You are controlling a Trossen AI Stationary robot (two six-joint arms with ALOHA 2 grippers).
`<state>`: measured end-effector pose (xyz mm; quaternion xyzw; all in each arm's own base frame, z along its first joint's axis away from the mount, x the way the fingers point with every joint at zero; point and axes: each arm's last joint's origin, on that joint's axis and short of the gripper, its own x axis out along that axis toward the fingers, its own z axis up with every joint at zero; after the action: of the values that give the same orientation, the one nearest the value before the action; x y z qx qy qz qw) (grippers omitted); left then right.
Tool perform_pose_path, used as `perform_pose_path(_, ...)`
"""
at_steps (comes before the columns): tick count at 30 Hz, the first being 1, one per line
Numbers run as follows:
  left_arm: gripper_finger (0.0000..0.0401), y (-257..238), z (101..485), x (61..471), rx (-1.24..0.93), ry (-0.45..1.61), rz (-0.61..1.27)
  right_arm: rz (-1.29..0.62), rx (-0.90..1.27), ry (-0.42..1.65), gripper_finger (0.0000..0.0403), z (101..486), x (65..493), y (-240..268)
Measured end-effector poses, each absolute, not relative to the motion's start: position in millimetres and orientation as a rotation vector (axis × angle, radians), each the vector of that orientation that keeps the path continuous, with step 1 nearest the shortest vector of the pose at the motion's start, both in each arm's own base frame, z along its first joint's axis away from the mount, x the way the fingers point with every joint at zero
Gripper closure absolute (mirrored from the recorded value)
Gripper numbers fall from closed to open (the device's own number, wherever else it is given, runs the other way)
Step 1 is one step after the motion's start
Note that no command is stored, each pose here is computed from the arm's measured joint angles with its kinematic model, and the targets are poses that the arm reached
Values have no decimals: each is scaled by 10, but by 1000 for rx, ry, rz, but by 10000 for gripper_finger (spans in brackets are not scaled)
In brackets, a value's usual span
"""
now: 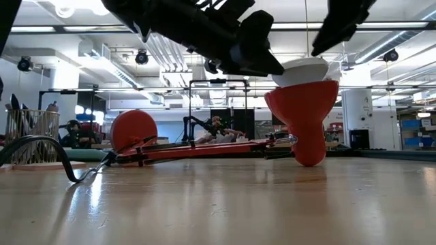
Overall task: Screw lightbulb
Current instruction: Insert the light bulb into the lamp
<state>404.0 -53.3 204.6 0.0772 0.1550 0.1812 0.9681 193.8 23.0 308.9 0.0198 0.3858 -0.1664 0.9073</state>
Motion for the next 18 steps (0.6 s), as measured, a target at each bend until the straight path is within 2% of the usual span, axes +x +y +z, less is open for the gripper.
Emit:
perform_pose_path(4,186,-535,2043,4038,157,317,366,-520,0,861,129,3000,1840,155)
perform_pose_path(7,186,-534,2037,4036,161,324,366,-572,30,887,129,2869,1829,119)
perform_pose_path(12,186,-528,2031,4035,160,329,367,-594,70,888,130,2743,1854,108)
perform_pose_path(18,186,-459,2037,4044,163,329,401,-530,142,871,141,2765,1880,143)
